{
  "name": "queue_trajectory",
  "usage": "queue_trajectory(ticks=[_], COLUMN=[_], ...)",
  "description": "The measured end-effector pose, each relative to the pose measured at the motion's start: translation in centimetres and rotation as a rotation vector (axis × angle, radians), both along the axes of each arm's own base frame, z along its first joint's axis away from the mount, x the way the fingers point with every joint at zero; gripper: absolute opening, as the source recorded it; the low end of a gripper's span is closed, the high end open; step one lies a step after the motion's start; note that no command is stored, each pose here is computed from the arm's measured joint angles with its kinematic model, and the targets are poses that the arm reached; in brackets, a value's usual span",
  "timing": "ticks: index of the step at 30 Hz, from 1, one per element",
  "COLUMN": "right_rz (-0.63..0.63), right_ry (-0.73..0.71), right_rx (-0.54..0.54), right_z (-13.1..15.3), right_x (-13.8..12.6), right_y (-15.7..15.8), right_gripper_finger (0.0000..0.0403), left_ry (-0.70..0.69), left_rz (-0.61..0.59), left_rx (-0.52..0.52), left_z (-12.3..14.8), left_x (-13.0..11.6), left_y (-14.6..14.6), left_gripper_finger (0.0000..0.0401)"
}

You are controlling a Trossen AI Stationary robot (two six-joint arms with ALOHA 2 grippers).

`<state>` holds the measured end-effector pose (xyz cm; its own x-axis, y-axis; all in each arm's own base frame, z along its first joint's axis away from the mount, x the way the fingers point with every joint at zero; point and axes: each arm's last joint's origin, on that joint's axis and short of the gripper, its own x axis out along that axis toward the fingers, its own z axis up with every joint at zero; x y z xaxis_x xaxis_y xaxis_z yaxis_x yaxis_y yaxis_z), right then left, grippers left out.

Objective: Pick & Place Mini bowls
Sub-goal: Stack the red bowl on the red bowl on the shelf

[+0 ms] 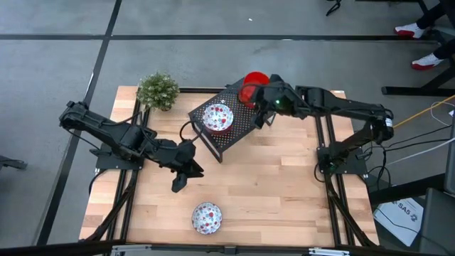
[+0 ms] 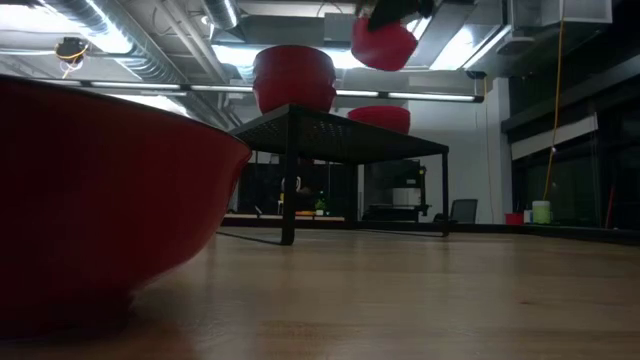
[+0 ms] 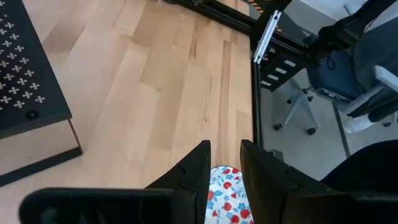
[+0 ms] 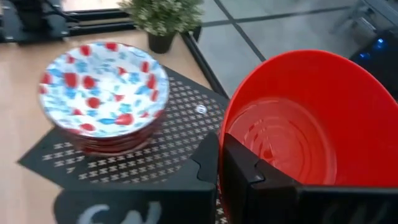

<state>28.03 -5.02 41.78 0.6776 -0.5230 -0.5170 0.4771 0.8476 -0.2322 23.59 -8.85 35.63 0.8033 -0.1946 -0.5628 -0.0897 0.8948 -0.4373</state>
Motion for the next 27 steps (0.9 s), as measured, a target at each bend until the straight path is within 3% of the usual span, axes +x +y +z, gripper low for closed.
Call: queue_trajectory(ticks=[8, 16, 27], right_rz=[-0.101, -0.068, -0.117], right_ry=[-0.002, 0.099, 0.166], right_rx=[0.03, 0.069, 0.099], right_z=[-0.5, -3.0, -5.4], right_x=[0.0, 2.2, 3.8], right_y=[-2.5, -4.2, -6.0], right_gripper_finger=[0.0008, 0.0008, 0.0008], left_ry=[-0.004, -0.012, -0.01], left_rz=[0.007, 0.029, 0.021], left_rx=[0.008, 0.033, 0.032], left_z=[0.0, 0.0, 0.0], left_x=[0.1, 0.1, 0.2], left_y=[0.2, 0.3, 0.6], left_gripper_finger=[0.0081, 0.0082, 0.0082])
